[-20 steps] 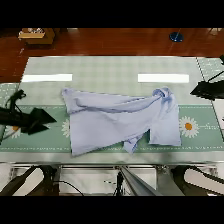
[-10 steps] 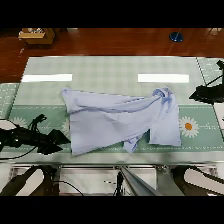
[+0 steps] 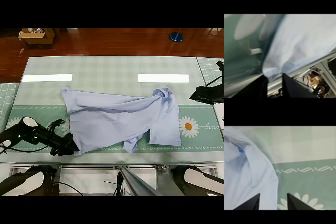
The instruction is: Fold the shirts.
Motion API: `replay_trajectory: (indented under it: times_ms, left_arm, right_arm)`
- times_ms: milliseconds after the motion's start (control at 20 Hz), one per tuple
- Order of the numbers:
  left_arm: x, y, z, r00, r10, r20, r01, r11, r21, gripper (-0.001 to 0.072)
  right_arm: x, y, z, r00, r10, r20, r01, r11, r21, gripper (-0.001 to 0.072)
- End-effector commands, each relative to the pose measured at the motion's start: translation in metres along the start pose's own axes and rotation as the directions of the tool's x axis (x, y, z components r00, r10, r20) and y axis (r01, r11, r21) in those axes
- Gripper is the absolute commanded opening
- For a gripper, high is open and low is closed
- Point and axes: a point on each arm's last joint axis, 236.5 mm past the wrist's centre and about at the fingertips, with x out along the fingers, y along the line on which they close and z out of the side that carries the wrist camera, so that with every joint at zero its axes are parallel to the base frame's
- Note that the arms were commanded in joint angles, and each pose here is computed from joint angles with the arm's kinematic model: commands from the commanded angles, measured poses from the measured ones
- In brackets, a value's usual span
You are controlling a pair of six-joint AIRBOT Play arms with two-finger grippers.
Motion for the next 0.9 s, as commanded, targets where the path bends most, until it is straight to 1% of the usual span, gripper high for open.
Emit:
replay_trajectory:
  times_ms: [0,50,150,250,350,400,450,550,600,650,700,750,850]
  left_arm:
    - [0.001,0.005,0.046,0.983,0.037,0.179,-0.036,0.999,-0.012,0.0227]
    - [0.001,0.006,0.047,0.982,0.038,0.185,-0.036,0.999,-0.012,0.0160]
    - [0.001,0.006,0.048,0.981,0.038,0.190,-0.038,0.999,-0.007,0.0028]
    - [0.001,0.005,0.045,0.984,0.036,0.177,-0.040,0.999,0.021,0.0023]
    - [0.001,0.003,0.040,0.987,0.032,0.160,-0.041,0.998,0.055,0.0023]
    - [0.001,0.002,0.038,0.987,0.029,0.156,-0.040,0.997,0.068,0.0022]
    - [0.000,0.002,0.038,0.987,0.028,0.156,-0.040,0.996,0.077,0.0022]
    - [-0.003,-0.001,0.038,0.985,0.024,0.168,-0.041,0.994,0.098,0.0022]
    - [-0.004,-0.002,0.038,0.984,0.022,0.176,-0.041,0.993,0.109,0.0023]
    - [-0.005,-0.003,0.039,0.983,0.020,0.182,-0.042,0.993,0.114,0.0022]
    - [-0.006,-0.004,0.039,0.982,0.019,0.186,-0.041,0.992,0.119,0.0022]
    - [-0.007,-0.005,0.039,0.982,0.018,0.189,-0.041,0.992,0.122,0.0023]
    - [-0.008,-0.006,0.038,0.982,0.014,0.188,-0.038,0.992,0.124,0.0023]
  right_arm:
    - [0.000,0.001,-0.003,1.000,0.004,-0.013,-0.004,1.000,0.002,0.0436]
    - [0.000,0.001,-0.003,1.000,0.005,-0.013,-0.005,1.000,0.002,0.0448]
    - [0.000,0.001,-0.003,1.000,0.006,-0.013,-0.006,1.000,0.002,0.0448]
    - [0.000,-0.001,-0.003,1.000,-0.001,-0.013,0.001,1.000,-0.001,0.0448]
    - [0.000,-0.012,-0.003,0.999,-0.048,-0.011,0.048,0.999,-0.014,0.0449]
    - [0.000,-0.020,-0.004,0.998,-0.054,-0.013,0.054,0.999,0.003,0.0467]
    - [0.003,-0.026,-0.006,0.999,-0.037,-0.020,0.038,0.999,0.039,0.0467]
    - [0.016,-0.032,-0.012,0.996,0.078,-0.041,-0.071,0.987,0.142,0.0467]
    - [0.023,-0.027,-0.014,0.985,0.166,-0.045,-0.156,0.972,0.173,0.0468]
    - [0.029,-0.021,-0.014,0.968,0.245,-0.047,-0.232,0.953,0.192,0.0482]
    - [0.036,-0.016,-0.015,0.955,0.292,-0.059,-0.276,0.941,0.196,0.0482]
    - [0.045,-0.016,-0.019,0.948,0.306,-0.083,-0.286,0.939,0.194,0.0482]
    - [0.066,-0.014,-0.024,0.934,0.335,-0.121,-0.308,0.930,0.200,0.0535]
